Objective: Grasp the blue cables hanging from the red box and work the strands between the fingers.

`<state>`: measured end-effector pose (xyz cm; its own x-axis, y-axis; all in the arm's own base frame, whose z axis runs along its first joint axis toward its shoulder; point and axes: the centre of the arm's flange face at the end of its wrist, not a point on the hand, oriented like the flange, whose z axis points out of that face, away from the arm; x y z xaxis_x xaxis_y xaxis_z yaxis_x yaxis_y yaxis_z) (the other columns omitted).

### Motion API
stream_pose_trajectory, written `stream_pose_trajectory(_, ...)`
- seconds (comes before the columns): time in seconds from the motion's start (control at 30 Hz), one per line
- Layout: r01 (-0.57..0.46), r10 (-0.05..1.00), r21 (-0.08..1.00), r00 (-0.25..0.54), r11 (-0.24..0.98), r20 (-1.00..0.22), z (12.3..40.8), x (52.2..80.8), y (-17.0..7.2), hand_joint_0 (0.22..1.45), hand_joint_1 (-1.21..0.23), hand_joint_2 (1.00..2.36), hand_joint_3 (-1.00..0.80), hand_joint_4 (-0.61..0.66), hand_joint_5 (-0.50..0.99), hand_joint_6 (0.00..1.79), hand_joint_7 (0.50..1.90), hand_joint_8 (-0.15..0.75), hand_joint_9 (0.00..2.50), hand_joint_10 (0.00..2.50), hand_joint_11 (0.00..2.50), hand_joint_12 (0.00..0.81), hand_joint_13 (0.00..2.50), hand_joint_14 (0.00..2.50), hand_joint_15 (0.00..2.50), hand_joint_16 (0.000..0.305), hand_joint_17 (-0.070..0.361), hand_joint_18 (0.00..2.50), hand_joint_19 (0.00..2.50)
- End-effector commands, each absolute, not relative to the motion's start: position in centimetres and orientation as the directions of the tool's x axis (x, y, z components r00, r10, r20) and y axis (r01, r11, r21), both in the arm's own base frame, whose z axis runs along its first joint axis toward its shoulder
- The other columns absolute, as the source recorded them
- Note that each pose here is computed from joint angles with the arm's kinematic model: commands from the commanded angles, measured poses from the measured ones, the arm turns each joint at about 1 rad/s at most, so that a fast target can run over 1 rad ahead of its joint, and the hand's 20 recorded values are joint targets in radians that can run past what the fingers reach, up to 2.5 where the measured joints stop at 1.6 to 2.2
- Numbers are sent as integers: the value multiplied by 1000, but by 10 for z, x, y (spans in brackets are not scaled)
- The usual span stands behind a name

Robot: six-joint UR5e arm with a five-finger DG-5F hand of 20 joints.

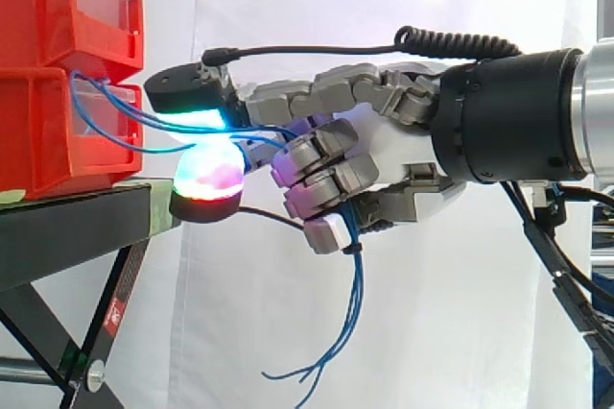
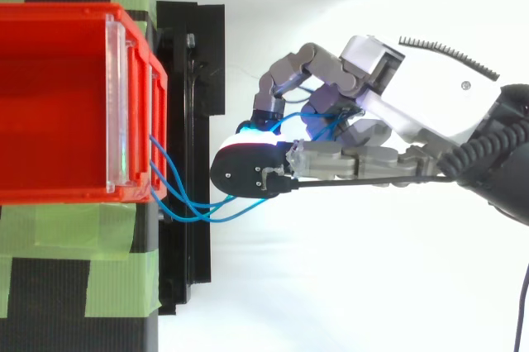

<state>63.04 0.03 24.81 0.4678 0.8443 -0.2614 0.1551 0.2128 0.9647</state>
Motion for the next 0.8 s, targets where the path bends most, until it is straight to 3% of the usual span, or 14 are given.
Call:
stream_pose_trajectory(0.0,129,857,980,476,152,-196,248,630,-1,1118,-669,1006,348,264,-182,1744,937,428,1200,2500,2500,544,1589,2500,1631,63,141,1829,947)
stream_pose_trajectory(0.2,116,859,985,484,125,-165,248,629,-1,1154,-671,1004,375,229,-137,1747,962,428,1200,2500,2500,544,1589,2500,1631,63,141,1829,947)
stream_pose_trajectory(0.5,128,862,983,475,130,-175,247,628,2,1081,-726,1004,347,271,-188,1772,963,428,1200,2500,2500,544,1589,2500,1631,63,141,1829,947)
stream_pose_trajectory(0.77,170,865,974,454,149,-212,244,623,8,1109,-719,1005,342,262,-176,1780,962,428,1200,2500,2500,544,1589,2500,1631,63,141,1829,947)
